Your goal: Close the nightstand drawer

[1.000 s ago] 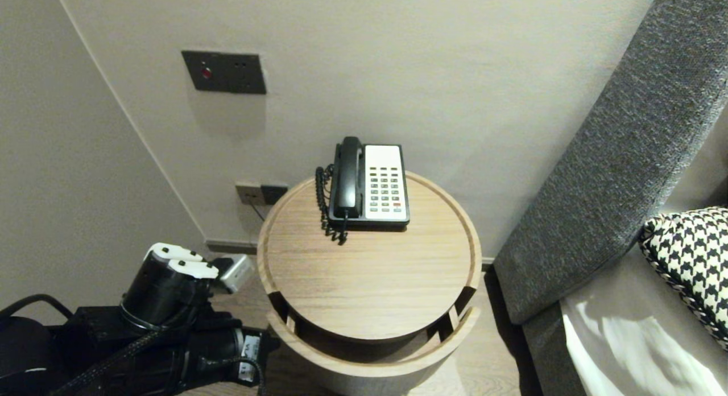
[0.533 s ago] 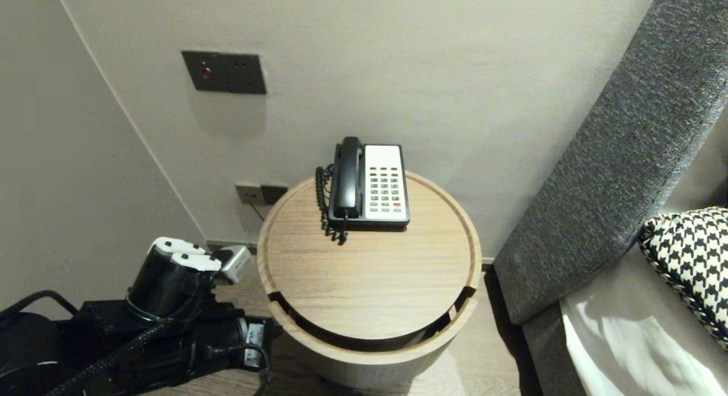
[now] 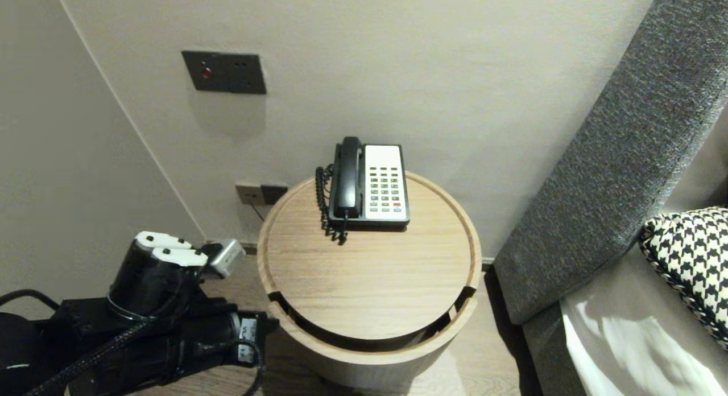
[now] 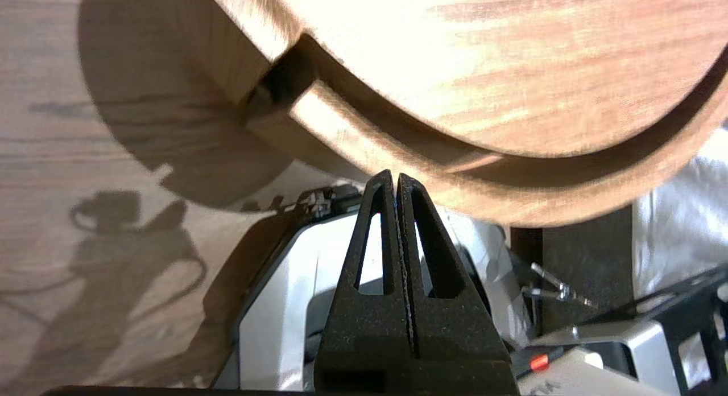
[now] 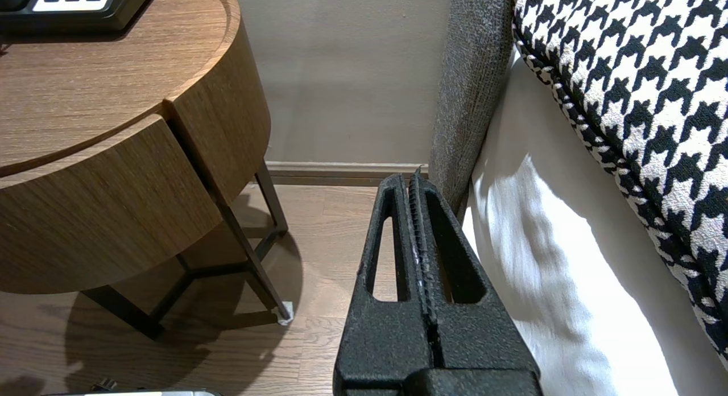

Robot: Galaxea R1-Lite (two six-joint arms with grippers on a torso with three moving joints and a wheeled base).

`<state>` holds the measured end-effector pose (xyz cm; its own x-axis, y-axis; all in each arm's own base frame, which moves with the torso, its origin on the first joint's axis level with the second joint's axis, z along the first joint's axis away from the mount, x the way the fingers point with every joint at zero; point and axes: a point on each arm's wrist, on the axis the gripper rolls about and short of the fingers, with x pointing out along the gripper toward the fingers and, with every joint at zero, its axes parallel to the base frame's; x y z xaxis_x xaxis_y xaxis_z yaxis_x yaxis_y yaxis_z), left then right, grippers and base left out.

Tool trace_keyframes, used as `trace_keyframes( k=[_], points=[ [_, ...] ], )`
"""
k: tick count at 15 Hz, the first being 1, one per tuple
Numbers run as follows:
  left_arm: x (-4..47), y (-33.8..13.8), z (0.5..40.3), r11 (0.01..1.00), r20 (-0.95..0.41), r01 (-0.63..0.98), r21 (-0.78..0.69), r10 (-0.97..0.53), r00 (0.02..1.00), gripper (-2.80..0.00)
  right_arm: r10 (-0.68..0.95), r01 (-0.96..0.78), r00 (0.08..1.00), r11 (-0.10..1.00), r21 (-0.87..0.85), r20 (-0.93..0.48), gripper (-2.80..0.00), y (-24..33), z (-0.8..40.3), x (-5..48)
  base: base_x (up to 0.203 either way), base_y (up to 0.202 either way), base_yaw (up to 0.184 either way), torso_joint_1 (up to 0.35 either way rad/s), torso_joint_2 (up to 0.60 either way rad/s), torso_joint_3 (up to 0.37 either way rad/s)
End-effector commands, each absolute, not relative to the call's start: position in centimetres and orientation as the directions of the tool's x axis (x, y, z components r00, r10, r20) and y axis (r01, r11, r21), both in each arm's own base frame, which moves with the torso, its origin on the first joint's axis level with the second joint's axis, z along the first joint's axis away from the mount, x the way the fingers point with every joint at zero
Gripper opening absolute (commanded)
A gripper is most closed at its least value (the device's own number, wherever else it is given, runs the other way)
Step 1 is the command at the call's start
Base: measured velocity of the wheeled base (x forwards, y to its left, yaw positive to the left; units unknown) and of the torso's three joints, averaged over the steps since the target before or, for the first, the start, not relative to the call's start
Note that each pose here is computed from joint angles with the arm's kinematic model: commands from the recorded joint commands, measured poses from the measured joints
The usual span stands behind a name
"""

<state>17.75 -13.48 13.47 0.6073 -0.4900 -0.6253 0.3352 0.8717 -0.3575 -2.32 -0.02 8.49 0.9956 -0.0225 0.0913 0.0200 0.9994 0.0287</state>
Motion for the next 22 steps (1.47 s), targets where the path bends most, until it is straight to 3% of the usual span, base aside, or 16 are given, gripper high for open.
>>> trace_keyframes(
  k=[1, 6, 22],
  points=[
    [17.1, -13.1, 13.7, 0.867, -0.625, 0.341, -0.362, -0.498, 0.601, -2.8, -0.023, 0.022, 0.998, 0.999, 0.028, 0.052, -2.8, 0.0, 7.4, -2.0, 0.0, 0.0, 0.0, 0.0, 0.0, 0.0],
    [15.9, -13.3, 12.0, 0.858, -0.707, 0.371, -0.356, -0.506, 0.494, -2.8, -0.023, 0.022, 0.998, 0.999, 0.028, 0.052, -2.8, 0.0, 7.4, -2.0, 0.0, 0.0, 0.0, 0.0, 0.0, 0.0],
    [18.9, -15.9, 11.2, 0.865, -0.711, 0.359, -0.351, -0.496, 0.499, -2.8, -0.023, 0.022, 0.998, 0.999, 0.028, 0.052, -2.8, 0.0, 7.4, -2.0, 0.0, 0.0, 0.0, 0.0, 0.0, 0.0]
  ],
)
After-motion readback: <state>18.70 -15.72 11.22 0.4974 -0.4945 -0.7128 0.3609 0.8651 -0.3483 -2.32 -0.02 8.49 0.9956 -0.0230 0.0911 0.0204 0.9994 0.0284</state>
